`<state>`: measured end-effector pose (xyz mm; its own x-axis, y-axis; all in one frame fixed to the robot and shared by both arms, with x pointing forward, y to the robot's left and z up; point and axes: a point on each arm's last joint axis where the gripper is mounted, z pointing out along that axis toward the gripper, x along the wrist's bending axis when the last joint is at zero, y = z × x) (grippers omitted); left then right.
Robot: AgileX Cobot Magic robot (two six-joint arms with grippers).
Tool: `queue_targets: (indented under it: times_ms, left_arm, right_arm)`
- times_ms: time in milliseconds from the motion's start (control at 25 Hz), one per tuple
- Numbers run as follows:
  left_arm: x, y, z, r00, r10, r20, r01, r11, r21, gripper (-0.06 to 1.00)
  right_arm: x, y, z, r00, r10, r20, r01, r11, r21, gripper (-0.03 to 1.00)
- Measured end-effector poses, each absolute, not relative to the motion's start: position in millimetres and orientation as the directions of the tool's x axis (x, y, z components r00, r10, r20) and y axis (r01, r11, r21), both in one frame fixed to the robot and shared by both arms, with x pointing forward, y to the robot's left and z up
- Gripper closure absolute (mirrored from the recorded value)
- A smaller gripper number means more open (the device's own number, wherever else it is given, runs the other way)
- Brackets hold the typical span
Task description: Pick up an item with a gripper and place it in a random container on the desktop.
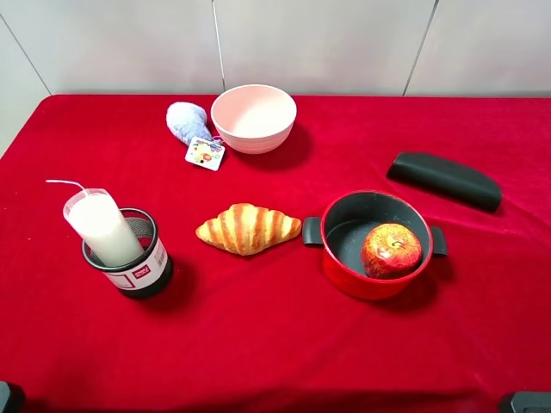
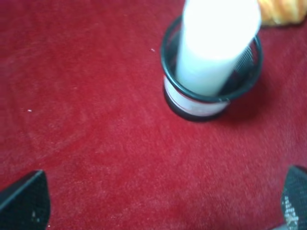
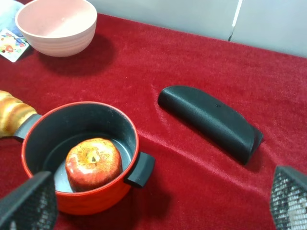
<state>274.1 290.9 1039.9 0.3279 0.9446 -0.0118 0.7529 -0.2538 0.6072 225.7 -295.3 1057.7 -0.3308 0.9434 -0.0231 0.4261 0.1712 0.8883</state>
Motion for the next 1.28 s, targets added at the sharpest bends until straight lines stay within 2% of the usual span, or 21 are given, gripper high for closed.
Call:
queue_targets:
  times_ms: [280, 520, 1280]
  left_arm:
    - [248.3, 295.8, 1042.3, 0.26, 0.965, -0.023, 0.658, -0.159, 0.736, 0.0]
    - [229.3, 294.6, 1042.6, 0.207, 0.978, 0.013, 0.557, -0.128, 0.821, 0.0]
    - [226.7, 291.0, 1042.6, 0.211, 0.977, 0.036, 0.536, -0.146, 0.831, 0.0]
  right_arm:
    - [225.6, -295.2, 1057.7, -0.332, 0.943, -0.022, 0.426, 0.17, 0.888, 0.27]
    - [225.6, -295.2, 1057.7, -0.332, 0.943, -0.022, 0.426, 0.17, 0.888, 0.27]
    - [225.6, -295.0, 1057.7, -0.333, 0.943, -0.019, 0.426, 0.169, 0.889, 0.27]
